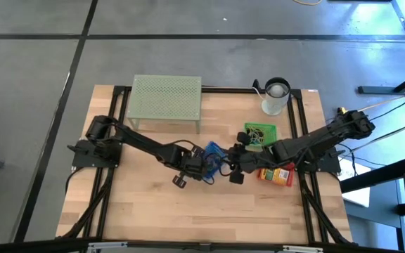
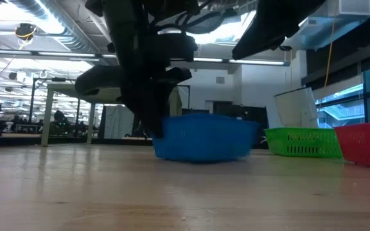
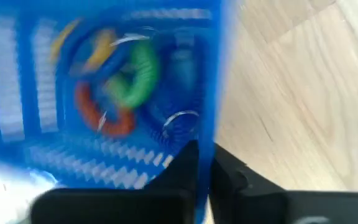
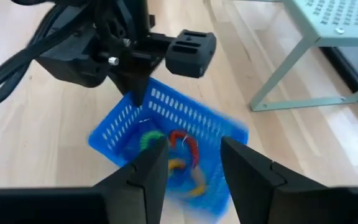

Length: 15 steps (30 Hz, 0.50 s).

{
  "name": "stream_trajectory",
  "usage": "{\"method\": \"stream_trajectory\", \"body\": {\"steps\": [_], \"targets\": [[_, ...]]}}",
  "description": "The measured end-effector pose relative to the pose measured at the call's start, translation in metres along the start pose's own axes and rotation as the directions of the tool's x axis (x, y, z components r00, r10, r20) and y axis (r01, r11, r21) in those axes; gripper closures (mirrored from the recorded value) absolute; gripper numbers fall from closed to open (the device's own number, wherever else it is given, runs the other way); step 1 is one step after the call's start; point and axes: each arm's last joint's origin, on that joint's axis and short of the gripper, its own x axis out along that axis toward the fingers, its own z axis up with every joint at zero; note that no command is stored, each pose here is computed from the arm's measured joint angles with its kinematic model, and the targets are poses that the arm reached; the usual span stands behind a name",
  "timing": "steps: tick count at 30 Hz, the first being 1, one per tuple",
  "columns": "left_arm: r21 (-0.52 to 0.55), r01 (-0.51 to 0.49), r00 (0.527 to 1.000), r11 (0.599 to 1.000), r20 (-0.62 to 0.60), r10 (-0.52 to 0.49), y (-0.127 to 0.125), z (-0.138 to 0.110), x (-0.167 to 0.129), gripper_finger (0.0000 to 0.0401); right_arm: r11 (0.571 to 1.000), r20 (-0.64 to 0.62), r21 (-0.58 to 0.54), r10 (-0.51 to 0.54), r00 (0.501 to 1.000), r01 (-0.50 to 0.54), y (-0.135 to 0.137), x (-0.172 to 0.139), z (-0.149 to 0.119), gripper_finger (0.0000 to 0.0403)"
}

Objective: Pick & Place Office Desk Supplies
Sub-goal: Put the blue bin on the shelf

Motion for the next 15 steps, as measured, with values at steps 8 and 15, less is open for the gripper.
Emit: {"method": "stream_trajectory", "body": {"steps": [8,15], "targets": [[-0.216,-0.006,0.998,0.976,0.065,0.020,0.004,0.001,-0.027,0.0396,0.998,0.037,0.030,-0.051,0.998,0.050,0.008,-0.007,-0.001,0.0253],[-0.251,-0.022,0.977,0.968,0.199,0.074,0.003,0.002,-0.080,0.0396,1.000,0.042,0.005,-0.027,0.999,0.027,0.016,-0.011,-0.003,0.0253]]}}
